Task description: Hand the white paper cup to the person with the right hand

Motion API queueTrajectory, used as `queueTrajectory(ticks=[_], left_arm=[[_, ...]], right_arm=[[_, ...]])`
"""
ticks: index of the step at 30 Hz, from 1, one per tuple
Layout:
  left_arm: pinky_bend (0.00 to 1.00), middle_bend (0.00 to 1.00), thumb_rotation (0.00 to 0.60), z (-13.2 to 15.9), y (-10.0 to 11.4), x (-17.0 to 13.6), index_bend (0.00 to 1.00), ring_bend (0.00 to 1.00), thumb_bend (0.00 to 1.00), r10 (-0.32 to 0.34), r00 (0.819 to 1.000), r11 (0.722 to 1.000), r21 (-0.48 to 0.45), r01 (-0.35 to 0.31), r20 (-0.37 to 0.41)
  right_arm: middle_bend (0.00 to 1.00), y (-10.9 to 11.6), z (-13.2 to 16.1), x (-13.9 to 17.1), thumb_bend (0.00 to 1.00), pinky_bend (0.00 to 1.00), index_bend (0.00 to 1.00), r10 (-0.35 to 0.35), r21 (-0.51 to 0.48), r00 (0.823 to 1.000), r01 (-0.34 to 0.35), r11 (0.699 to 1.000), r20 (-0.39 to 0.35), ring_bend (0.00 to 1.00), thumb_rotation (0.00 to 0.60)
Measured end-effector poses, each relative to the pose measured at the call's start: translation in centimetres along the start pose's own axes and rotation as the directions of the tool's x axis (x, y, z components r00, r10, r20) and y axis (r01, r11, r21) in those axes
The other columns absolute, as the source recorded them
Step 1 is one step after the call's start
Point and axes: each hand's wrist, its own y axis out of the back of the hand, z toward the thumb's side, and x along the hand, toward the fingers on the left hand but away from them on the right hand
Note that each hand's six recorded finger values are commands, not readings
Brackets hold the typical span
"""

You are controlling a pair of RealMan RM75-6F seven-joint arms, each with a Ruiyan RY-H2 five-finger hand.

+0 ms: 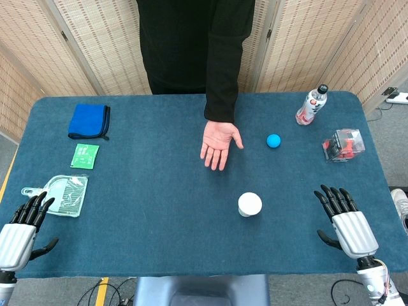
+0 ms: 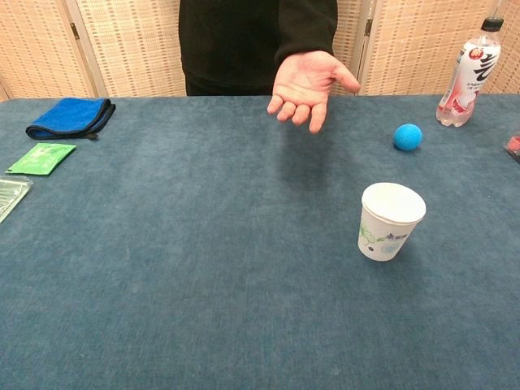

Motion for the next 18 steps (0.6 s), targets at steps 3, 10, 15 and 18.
queueTrajectory(ticks=[3, 10, 15, 18], left_arm=[[0.17, 0.0, 0.6, -0.1, -0.1, 0.0, 0.07, 0.0, 0.27, -0.003, 1.0, 1.0, 0.0, 0.003, -0.004], [0.17, 0.0, 0.6, -0.1, -0.1, 0.2, 0.07, 0.0, 0.27, -0.008, 1.0, 1.0, -0.013, 0.008, -0.005], [0.17, 0.0, 0.6, -0.5, -0.1, 0.4, 0.07, 0.0, 0.27, -0.017, 1.0, 0.999, -0.032, 0.016, -0.013], [0.17, 0.0, 0.6, -0.7, 0.0, 0.4, 0.07, 0.0, 0.27, -0.021, 1.0, 0.999, -0.04, 0.021, -0.018]], right_arm=[[0.0, -0.1, 0.0, -0.1, 0.18, 0.0, 0.0, 0.004, 0.0, 1.0, -0.004, 1.0, -0.001, 0.0, 0.6], [0.0, -0.5, 0.7, -0.6, 0.18, 0.0, 0.0, 0.04, -0.059, 0.998, -0.042, 0.997, -0.044, 0.0, 0.6], [0.0, -1.2, 2.3, -2.9, 0.19, 0.0, 0.0, 0.116, -0.086, 0.987, -0.127, 0.988, -0.115, 0.0, 0.6], [0.0, -1.6, 3.6, -5.0, 0.2, 0.0, 0.0, 0.172, -0.085, 0.974, -0.186, 0.979, -0.15, 0.0, 0.6]])
